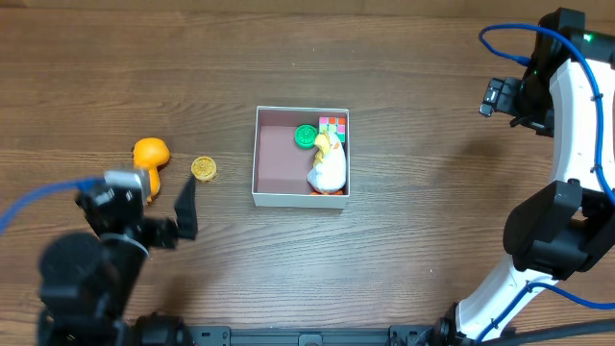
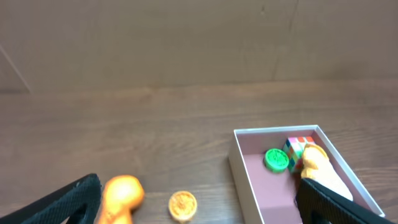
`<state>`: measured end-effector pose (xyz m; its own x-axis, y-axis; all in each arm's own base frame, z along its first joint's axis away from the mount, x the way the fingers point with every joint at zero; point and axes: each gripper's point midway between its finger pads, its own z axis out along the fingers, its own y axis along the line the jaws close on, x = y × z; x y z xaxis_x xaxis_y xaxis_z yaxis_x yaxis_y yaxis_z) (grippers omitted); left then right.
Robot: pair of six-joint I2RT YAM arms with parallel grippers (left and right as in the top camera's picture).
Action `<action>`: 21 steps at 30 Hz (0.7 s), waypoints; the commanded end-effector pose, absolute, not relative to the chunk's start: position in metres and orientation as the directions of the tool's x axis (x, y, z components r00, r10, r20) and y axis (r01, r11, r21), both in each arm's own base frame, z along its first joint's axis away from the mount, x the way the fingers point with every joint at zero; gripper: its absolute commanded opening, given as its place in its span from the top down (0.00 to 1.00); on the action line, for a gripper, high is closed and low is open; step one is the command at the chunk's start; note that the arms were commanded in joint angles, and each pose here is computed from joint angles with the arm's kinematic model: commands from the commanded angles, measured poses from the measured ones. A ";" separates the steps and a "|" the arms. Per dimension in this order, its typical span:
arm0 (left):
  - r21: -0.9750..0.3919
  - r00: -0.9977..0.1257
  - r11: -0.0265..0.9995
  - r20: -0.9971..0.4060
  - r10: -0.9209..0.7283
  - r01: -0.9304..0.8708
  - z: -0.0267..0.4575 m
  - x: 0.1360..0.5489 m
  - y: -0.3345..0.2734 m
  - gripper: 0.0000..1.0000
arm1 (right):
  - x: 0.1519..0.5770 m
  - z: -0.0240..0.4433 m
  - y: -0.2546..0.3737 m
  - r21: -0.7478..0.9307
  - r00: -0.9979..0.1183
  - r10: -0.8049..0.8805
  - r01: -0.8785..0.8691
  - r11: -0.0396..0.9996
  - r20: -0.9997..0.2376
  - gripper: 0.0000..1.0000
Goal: Pack container
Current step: 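Move the left gripper up and over the orange dinosaur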
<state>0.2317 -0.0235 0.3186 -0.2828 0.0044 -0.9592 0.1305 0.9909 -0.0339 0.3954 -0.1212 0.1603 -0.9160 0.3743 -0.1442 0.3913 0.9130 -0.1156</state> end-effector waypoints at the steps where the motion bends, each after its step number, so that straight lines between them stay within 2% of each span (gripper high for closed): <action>1: 0.150 -0.172 0.977 -0.969 0.176 0.154 0.391 0.244 -0.021 0.00 | 0.396 0.159 -0.120 -0.113 -0.915 0.375 0.392 0.913 -0.145 0.00; 3: 0.203 -0.176 0.970 -0.958 0.225 0.134 0.407 0.251 -0.016 0.00 | 0.396 0.159 -0.120 -0.113 -0.915 0.375 0.392 0.913 -0.145 0.00; 4: 0.208 -0.220 0.974 -0.949 0.224 0.096 0.410 0.257 -0.008 0.00 | 0.396 0.159 -0.120 -0.113 -0.915 0.375 0.392 0.913 -0.145 0.00; 8: 0.215 -0.483 0.977 -0.857 0.180 -0.017 0.388 0.275 0.021 0.00 | 0.396 0.159 -0.120 -0.113 -0.915 0.375 0.392 0.913 -0.145 0.00; 11: 0.215 -0.676 0.976 -0.716 0.173 0.022 0.361 0.284 0.022 0.00 | 0.397 0.159 -0.120 -0.113 -0.916 0.375 0.392 0.913 -0.145 0.00; 17: 0.175 -0.880 0.979 -0.443 0.172 0.104 0.298 0.296 0.019 0.00 | 0.397 0.159 -0.120 -0.113 -0.916 0.375 0.392 0.913 -0.145 0.00; 21: 0.157 -0.949 0.987 -0.303 0.087 0.040 0.265 0.299 0.024 0.00 | 0.397 0.159 -0.120 -0.113 -0.916 0.375 0.392 0.913 -0.145 0.00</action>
<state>0.2947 0.0155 0.2741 -0.9206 0.1585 -0.3569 0.1117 0.9826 0.1483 0.3953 -0.1210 0.1602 -0.9160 0.3747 -0.1434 0.3915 0.9129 -0.1153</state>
